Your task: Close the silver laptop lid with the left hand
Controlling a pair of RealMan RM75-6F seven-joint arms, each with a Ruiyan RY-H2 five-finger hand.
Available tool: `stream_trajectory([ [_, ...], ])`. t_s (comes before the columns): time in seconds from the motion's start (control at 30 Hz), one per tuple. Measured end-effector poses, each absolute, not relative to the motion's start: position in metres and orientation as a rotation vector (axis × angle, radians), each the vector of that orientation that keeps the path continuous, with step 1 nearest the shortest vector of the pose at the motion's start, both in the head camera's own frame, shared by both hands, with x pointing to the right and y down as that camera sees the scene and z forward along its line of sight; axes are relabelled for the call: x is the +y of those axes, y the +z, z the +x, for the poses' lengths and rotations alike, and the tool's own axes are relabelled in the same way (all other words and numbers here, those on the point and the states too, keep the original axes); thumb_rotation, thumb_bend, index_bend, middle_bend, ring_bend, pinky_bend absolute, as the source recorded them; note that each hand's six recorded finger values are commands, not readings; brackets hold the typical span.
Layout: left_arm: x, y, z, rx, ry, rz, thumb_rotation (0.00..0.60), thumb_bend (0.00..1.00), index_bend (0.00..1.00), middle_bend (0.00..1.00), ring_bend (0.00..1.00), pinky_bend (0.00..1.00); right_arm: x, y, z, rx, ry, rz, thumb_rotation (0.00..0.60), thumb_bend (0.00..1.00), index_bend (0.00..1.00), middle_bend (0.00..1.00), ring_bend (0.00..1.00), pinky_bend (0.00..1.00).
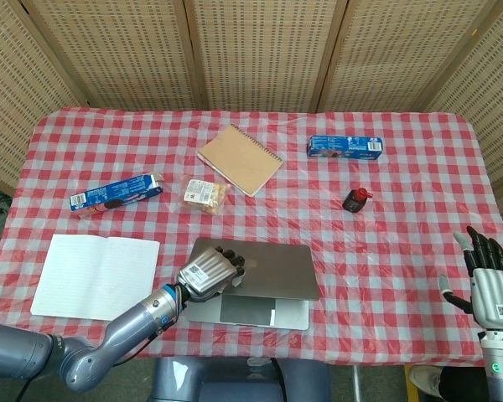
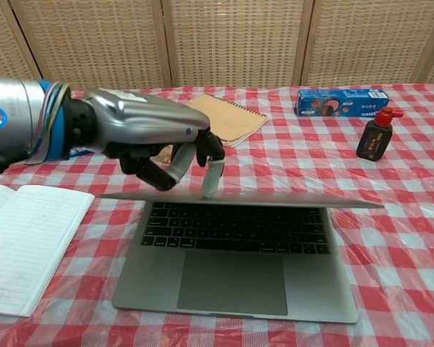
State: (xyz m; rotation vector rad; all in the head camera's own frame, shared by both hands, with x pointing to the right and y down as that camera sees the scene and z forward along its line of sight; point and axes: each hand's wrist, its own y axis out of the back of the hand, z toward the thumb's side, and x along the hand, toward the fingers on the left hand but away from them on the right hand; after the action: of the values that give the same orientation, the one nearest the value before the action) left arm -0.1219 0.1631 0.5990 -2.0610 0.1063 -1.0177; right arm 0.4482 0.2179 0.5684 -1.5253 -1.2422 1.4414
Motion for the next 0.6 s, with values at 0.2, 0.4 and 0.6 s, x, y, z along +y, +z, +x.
stream_trajectory([
  [0.2, 0.179, 0.610, -0.124, 0.067, -1.026, -2.078, 0.600, 1.00, 0.48, 0.28, 0.26, 0.37, 0.218, 0.569, 0.449, -1.244, 1.449, -1.525, 0.600, 0.62, 0.02, 0.00, 0.00, 0.00],
  [0.4, 0.190, 0.617, -0.124, 0.046, -1.029, -2.085, 0.600, 1.00, 0.48, 0.28, 0.26, 0.37, 0.218, 0.569, 0.451, -1.250, 1.456, -1.524, 0.600, 0.62, 0.02, 0.00, 0.00, 0.00],
  [0.6, 0.200, 0.627, -0.125, 0.007, -1.046, -2.081, 0.600, 1.00, 0.48, 0.28, 0.26, 0.37, 0.217, 0.569, 0.452, -1.256, 1.458, -1.523, 0.600, 0.62, 0.02, 0.00, 0.00, 0.00],
])
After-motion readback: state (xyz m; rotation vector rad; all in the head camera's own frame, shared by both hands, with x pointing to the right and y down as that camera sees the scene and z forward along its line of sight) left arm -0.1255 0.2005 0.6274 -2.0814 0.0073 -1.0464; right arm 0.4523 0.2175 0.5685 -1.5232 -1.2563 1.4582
